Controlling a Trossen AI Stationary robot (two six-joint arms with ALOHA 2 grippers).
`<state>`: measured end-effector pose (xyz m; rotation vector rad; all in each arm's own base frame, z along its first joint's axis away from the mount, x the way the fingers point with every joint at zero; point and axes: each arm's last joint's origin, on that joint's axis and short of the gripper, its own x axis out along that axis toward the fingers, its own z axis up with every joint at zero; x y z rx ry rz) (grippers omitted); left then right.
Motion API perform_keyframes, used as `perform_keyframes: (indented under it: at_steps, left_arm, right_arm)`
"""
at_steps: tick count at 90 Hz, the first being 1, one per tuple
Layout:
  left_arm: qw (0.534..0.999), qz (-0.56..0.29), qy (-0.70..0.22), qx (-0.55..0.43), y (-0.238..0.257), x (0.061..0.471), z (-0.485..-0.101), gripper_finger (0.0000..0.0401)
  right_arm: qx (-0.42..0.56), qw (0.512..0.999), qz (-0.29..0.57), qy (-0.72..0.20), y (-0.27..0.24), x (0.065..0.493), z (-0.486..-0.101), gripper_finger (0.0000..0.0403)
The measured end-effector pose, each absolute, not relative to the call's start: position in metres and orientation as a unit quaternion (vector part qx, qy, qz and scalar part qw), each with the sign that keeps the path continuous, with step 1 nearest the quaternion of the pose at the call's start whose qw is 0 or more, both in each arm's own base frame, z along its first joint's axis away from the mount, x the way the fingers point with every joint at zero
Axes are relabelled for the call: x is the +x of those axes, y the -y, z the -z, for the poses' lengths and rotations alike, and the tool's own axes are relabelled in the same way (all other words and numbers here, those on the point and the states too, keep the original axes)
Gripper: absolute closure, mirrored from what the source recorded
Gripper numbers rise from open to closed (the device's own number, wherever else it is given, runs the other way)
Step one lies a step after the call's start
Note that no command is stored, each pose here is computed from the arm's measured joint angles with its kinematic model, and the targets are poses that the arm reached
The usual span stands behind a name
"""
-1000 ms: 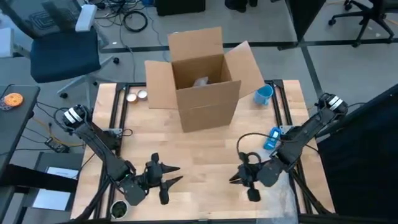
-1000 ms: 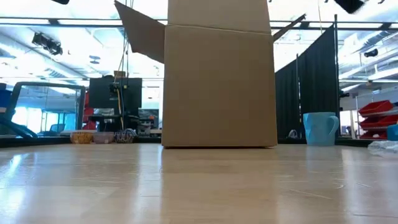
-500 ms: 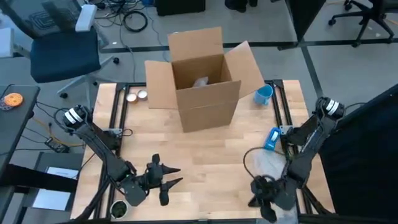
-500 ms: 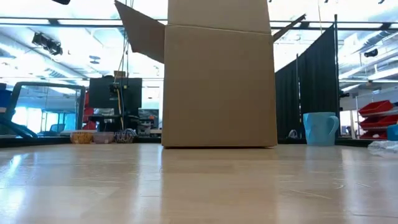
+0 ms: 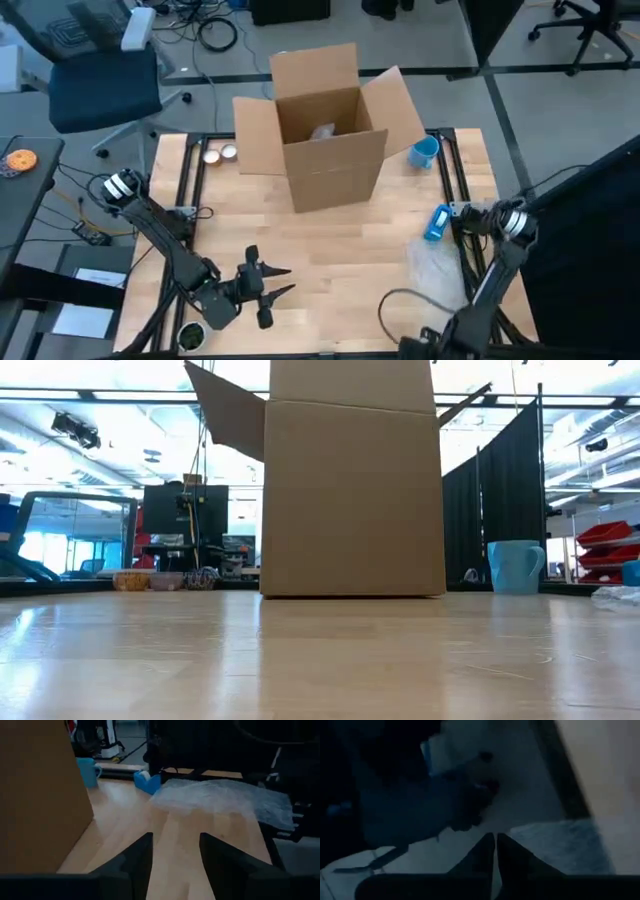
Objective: Wrap mug
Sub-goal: Wrap the blue cup with bubble wrap
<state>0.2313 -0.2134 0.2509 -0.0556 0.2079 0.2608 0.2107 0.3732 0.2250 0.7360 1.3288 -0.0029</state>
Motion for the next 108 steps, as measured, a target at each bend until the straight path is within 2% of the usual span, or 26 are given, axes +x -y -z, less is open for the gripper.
perform_keyframes:
  at_steps: [25,37,55,71,77,92,108]
  left_arm:
    - [0.985,-0.138,-0.107,0.012,0.207,0.237,-0.252,0.0254]
    - [0.984,-0.135,-0.11,0.035,0.207,0.237,-0.252,0.0254]
    - [0.984,-0.133,-0.11,0.038,0.208,0.236,-0.252,0.0254]
    - [0.985,-0.127,-0.11,0.036,0.21,0.236,-0.252,0.0254]
    - [0.986,-0.115,-0.112,0.033,0.21,0.236,-0.252,0.0254]
    - [0.988,-0.102,-0.116,0.031,0.211,0.236,-0.252,0.0254]
    - [0.988,-0.102,-0.116,0.031,0.211,0.236,-0.252,0.0254]
  right_arm:
    - [0.349,0.681,0.066,-0.641,-0.41,0.214,-0.219,0.0403]
    - [0.37,0.641,0.086,-0.668,-0.421,0.21,-0.207,0.0397]
    - [0.405,0.617,0.072,-0.671,-0.434,0.203,-0.206,0.0386]
    - [0.319,0.628,0.107,-0.702,-0.421,0.193,-0.2,0.0401]
    - [0.286,0.618,0.118,-0.723,-0.415,0.189,-0.198,0.0398]
    - [0.236,0.57,0.114,-0.779,-0.408,0.181,-0.198,0.0363]
    - [0.23,0.537,0.161,-0.796,-0.402,0.177,-0.198,0.0277]
